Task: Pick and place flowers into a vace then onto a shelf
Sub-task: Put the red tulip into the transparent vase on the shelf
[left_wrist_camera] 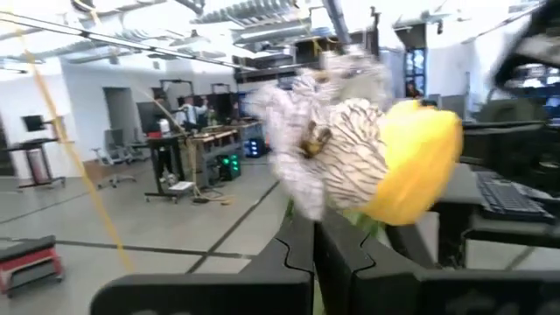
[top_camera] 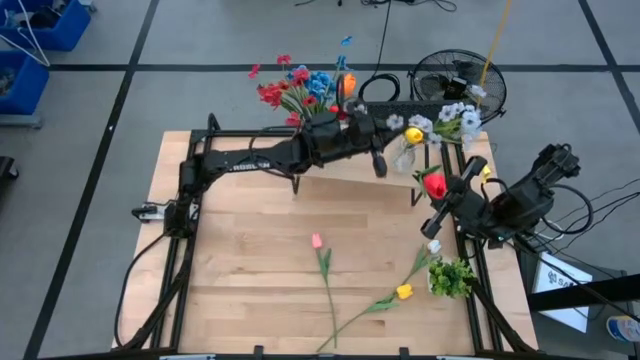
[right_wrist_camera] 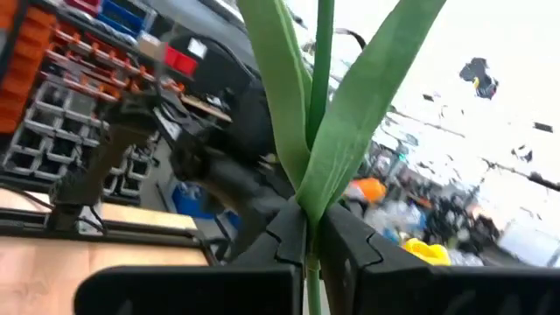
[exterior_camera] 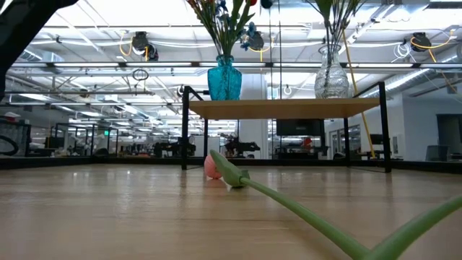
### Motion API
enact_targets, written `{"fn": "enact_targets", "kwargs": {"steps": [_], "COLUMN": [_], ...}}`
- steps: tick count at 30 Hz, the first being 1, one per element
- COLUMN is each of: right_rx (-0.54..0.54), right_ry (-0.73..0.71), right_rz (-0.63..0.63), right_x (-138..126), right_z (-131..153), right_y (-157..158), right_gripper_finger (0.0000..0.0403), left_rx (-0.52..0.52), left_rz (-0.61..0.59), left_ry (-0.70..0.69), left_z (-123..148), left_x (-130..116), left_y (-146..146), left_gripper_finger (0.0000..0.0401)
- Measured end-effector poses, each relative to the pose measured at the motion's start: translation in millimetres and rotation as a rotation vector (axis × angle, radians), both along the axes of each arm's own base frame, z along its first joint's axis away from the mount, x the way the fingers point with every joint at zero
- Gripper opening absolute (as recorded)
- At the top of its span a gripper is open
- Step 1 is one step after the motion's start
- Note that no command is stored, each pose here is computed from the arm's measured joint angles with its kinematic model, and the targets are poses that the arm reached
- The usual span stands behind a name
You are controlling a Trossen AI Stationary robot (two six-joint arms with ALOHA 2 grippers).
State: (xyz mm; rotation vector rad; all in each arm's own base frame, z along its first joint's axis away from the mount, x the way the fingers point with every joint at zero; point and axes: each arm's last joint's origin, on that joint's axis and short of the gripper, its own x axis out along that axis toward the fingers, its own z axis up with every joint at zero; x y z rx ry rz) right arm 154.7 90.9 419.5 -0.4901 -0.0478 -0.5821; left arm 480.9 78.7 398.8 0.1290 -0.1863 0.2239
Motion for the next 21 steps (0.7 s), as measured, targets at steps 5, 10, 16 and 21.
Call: {"fn": "enact_targets", "kwargs": {"steps": [5,10,16,21], "right_rx": [-0.061,-0.082,-0.06,-0.044], "right_ry": [-0.003,-0.03,-0.047,-0.003], "right_rz": [-0.016,-0.047,-0.086,-0.131], "right_x": [6.1,14.6,21.8,28.0], "right_z": [1.7,2.6,0.7,-6.2], "right_y": [-9.4,-24.8,-39.8,-49.8], "right_gripper_finger": [0.0008,0.0008,0.0008,0.0008], "left_rx": [-0.027,-0.054,-0.101,-0.106], "left_rz": [0.021,0.058,0.089,0.095], "left_ry": [-0.003,-0.009,-0.014,-0.016], "left_z": [-0.3,-0.4,-1.3,-1.2], "left_x": [-2.2,-4.0,-5.3,-5.4], "left_y": [13.0,21.6,28.2,28.2], "left_gripper_finger": [0.0004,0.0005,0.0004,0.0002]}}
